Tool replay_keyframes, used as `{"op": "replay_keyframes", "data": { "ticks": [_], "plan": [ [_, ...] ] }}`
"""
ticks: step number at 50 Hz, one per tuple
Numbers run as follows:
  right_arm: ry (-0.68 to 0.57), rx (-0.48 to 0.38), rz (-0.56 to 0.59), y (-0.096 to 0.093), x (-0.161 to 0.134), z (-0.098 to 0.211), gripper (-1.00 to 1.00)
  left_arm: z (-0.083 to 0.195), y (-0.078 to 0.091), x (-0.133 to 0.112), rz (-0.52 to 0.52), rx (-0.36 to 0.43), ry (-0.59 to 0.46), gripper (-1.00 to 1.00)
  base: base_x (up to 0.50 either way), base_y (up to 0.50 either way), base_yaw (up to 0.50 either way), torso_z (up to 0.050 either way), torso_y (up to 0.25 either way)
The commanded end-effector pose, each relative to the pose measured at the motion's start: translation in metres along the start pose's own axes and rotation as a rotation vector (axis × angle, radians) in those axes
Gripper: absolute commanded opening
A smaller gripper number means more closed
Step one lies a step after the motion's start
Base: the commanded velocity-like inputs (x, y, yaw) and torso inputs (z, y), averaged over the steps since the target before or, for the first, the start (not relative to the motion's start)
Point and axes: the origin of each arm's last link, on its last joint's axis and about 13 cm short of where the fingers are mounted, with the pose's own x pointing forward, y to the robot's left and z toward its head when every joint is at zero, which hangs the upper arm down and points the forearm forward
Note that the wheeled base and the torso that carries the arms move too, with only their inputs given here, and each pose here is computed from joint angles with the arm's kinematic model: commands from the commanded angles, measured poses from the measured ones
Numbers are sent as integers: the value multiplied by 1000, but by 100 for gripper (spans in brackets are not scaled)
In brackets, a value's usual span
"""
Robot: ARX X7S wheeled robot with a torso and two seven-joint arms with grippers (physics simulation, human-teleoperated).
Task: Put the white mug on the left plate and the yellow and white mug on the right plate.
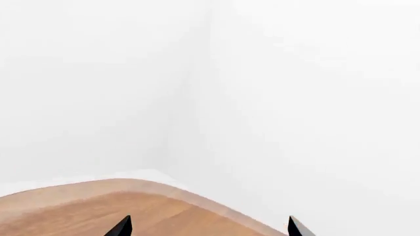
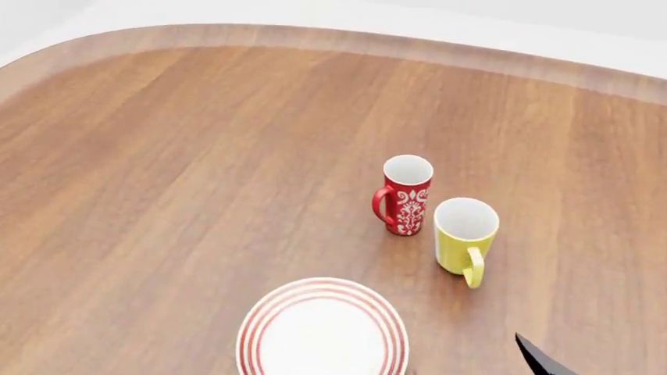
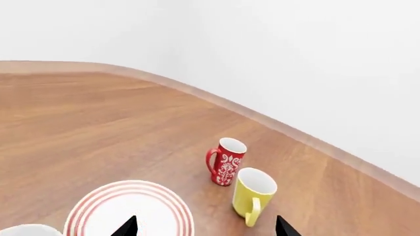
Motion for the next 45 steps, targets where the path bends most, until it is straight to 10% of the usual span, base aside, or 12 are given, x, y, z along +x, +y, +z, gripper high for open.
{"op": "replay_keyframes", "data": {
  "ticks": [1,29,45],
  "plan": [
    [23,-50,105,4,-13,-2,100,19,2,2,2,-32,-47,100,0,0,0,0,0],
    [75,-141,333,14,-53,-10,100,26,8,2,30,-34,-72,100,0,0,0,0,0],
    [113,-78,454,6,-20,-20,100,29,8,2,33,-41,-77,100,0,0,0,0,0]
  ]
}}
